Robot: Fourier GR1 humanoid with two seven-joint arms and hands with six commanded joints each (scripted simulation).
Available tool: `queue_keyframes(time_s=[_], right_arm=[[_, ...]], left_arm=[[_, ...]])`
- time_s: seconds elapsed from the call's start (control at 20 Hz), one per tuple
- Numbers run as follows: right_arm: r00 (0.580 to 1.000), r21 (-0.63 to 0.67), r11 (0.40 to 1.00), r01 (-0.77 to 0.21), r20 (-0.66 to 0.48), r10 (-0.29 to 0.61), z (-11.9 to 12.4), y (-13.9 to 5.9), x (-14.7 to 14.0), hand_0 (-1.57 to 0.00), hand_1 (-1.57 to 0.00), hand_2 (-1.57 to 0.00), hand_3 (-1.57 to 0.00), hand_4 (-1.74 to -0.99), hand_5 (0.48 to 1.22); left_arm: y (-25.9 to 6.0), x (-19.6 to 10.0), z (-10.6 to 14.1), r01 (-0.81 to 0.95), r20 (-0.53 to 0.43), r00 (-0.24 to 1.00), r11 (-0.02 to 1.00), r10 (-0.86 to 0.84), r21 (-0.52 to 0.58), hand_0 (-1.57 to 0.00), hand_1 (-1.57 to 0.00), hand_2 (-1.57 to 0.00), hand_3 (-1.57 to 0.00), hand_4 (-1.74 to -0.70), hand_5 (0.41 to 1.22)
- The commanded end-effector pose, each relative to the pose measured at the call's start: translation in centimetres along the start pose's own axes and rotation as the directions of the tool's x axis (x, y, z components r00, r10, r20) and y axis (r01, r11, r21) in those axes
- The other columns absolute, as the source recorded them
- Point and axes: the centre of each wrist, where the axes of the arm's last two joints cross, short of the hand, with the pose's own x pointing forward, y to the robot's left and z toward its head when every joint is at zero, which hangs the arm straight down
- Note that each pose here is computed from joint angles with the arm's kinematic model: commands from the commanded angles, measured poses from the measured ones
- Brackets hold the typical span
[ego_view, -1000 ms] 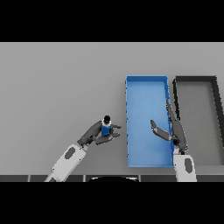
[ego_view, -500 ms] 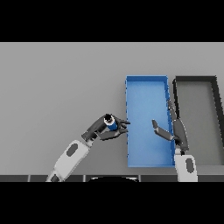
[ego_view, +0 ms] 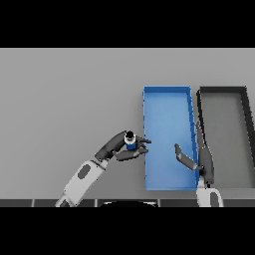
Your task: Pick up the blue pipe and place it into the blue bin.
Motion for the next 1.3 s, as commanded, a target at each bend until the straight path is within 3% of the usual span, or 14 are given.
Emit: queue_keyframes(time_s=[0.0,0.15,0.3,0.45,0.6,0.75,1.0,1.25], right_arm=[[1.0,-0.032,0.999,-0.013,-0.02,0.012,0.8,0.1,0.3,0.0,0.0,0.0,0.0,-1.188,0.643],[1.0,-0.064,0.998,-0.021,-0.007,0.02,1.8,0.2,1.5,0.0,0.0,-0.02,0.0,-1.187,0.642],[0.978,0.057,0.981,0.186,0.084,-0.191,1.3,-1.2,3.4,0.0,-0.02,-0.09,0.0,-1.202,0.624],[0.956,0.251,0.937,0.243,0.1,-0.275,0.0,-2.6,6.9,0.0,-0.02,-0.12,0.0,-1.224,0.6],[0.961,0.412,0.886,0.214,0.073,-0.266,-2.2,-2.7,9.6,0.0,-0.01,-0.11,0.0,-1.247,0.568],[0.976,0.501,0.856,0.129,0.09,-0.2,-3.8,-2.3,11.9,0.0,-0.01,-0.09,0.0,-1.27,0.558],[0.962,0.641,0.767,0.039,0.183,-0.202,-5.7,0.6,15.5,0.0,0.0,-0.04,0.0,-1.302,0.559],[0.955,0.728,0.685,-0.02,0.217,-0.203,-7.2,2.4,18.0,0.0,0.0,-0.05,0.0,-1.253,0.554]], left_arm=[[-0.4,0.1,-0.1,0.001,0.004,1.0,1.0,-0.001,-0.001,-1.57,-1.57,-1.57,-1.57,-1.47,1.22],[0.4,-0.3,0.1,0.004,-0.009,1.0,1.0,-0.004,-0.009,-1.57,-1.57,-1.57,-1.57,-1.47,1.22],[0.2,-0.1,-0.1,-0.006,0.003,1.0,1.0,0.006,-0.02,-1.57,-1.57,-1.57,-1.57,-1.47,1.221],[-0.1,-0.1,0.0,-0.007,0.005,1.0,1.0,0.007,-0.027,-1.57,-1.57,-1.57,-1.57,-1.47,1.221],[0.0,0.2,0.1,0.001,0.003,1.0,1.0,-0.001,-0.026,-1.57,-1.57,-1.57,-1.57,-1.47,1.221],[0.1,0.5,0.0,0.01,-0.002,1.0,1.0,-0.01,-0.025,-1.57,-1.57,-1.57,-1.57,-1.47,1.221],[0.7,0.0,-0.2,0.021,-0.007,1.0,0.999,-0.022,-0.03,-1.57,-1.57,-1.57,-1.57,-1.47,1.221],[0.6,0.0,-0.3,0.008,0.013,1.0,0.999,-0.007,-0.047,-1.57,-1.57,-1.57,-1.57,-1.46,1.221]])
